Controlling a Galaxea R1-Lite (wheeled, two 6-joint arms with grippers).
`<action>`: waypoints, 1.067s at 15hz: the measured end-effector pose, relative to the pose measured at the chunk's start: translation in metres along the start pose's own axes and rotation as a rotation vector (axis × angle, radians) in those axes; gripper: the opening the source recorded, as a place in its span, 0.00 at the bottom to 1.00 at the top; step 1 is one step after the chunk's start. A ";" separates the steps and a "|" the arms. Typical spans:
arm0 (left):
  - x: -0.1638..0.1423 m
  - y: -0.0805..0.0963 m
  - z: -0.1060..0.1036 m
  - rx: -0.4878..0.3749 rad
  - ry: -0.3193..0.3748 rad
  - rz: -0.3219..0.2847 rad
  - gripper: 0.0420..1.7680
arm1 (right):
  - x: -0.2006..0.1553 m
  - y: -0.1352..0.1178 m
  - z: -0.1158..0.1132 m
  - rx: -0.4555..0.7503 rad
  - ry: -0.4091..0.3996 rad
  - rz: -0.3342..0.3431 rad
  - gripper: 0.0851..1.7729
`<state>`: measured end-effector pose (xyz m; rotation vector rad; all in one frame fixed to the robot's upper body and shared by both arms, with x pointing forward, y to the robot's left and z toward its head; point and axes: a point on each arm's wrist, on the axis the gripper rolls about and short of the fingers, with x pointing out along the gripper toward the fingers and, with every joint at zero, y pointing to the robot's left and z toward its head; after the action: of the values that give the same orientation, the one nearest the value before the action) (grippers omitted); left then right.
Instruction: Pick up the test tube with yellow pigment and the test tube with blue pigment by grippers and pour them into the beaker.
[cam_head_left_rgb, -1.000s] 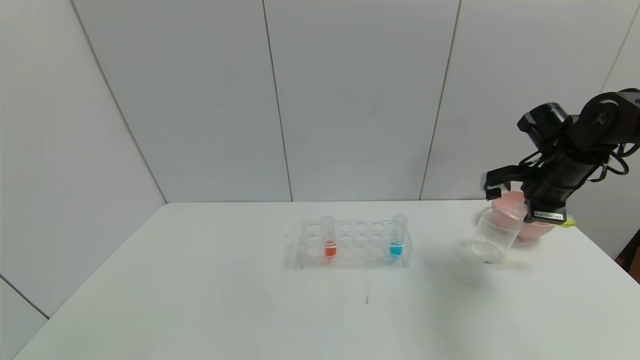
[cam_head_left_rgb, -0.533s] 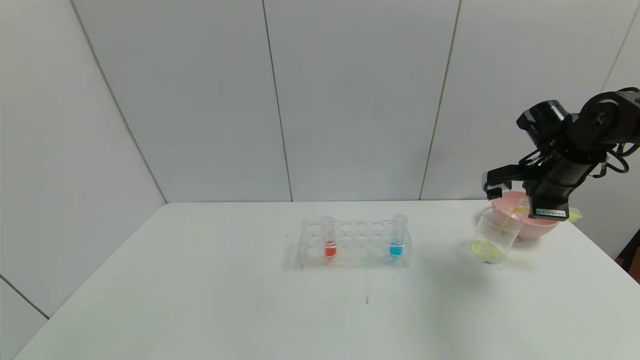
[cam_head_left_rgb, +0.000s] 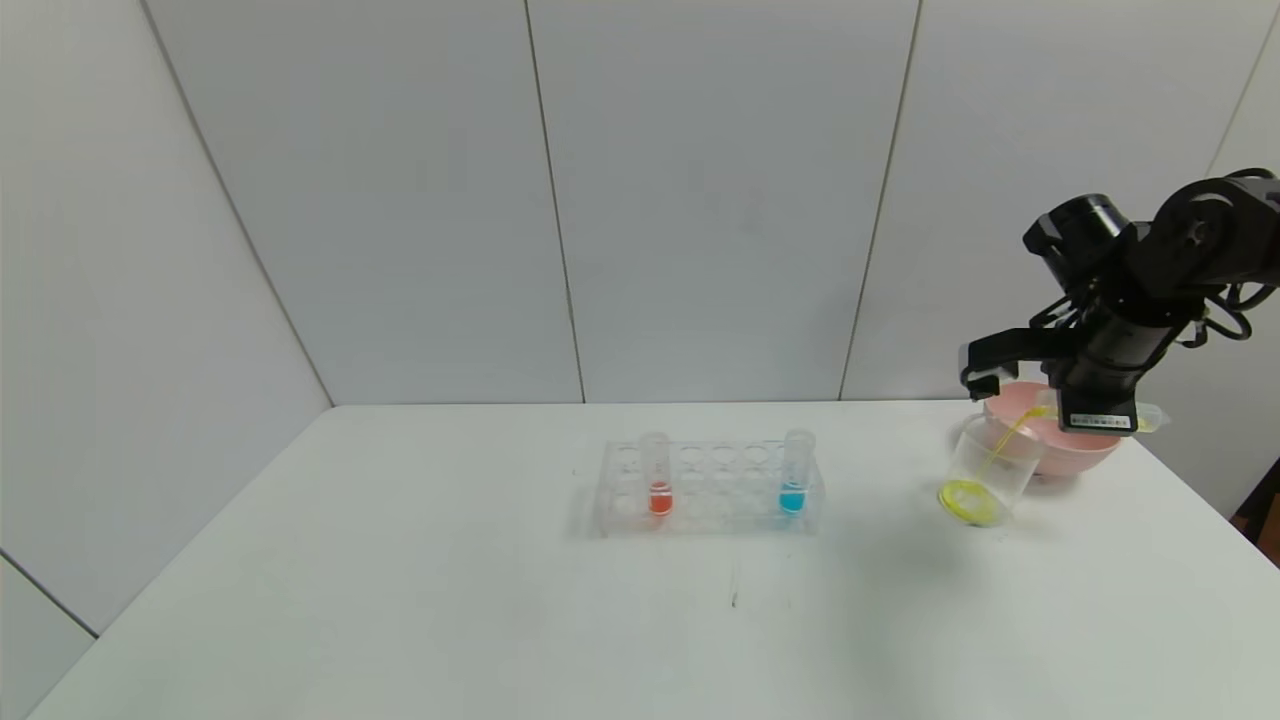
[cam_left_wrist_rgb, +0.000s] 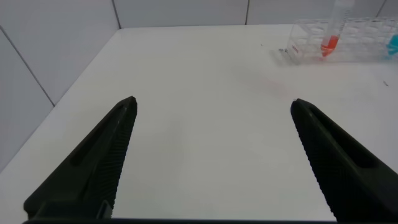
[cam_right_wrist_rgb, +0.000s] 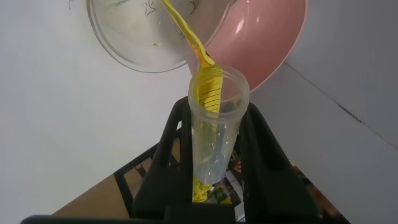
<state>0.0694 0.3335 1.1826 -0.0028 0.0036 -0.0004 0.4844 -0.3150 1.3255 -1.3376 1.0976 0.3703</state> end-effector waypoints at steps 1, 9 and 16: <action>0.000 0.000 0.000 0.000 0.000 0.000 1.00 | -0.001 0.001 0.001 -0.011 0.011 -0.001 0.25; 0.000 0.000 0.000 0.000 0.000 0.000 1.00 | -0.004 0.005 0.011 -0.055 0.053 -0.024 0.25; 0.000 0.000 0.000 0.000 0.000 0.000 1.00 | -0.006 0.006 0.015 -0.069 0.089 -0.039 0.25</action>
<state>0.0694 0.3335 1.1826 -0.0028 0.0036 -0.0008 0.4827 -0.2980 1.3243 -1.4464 1.1392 0.3253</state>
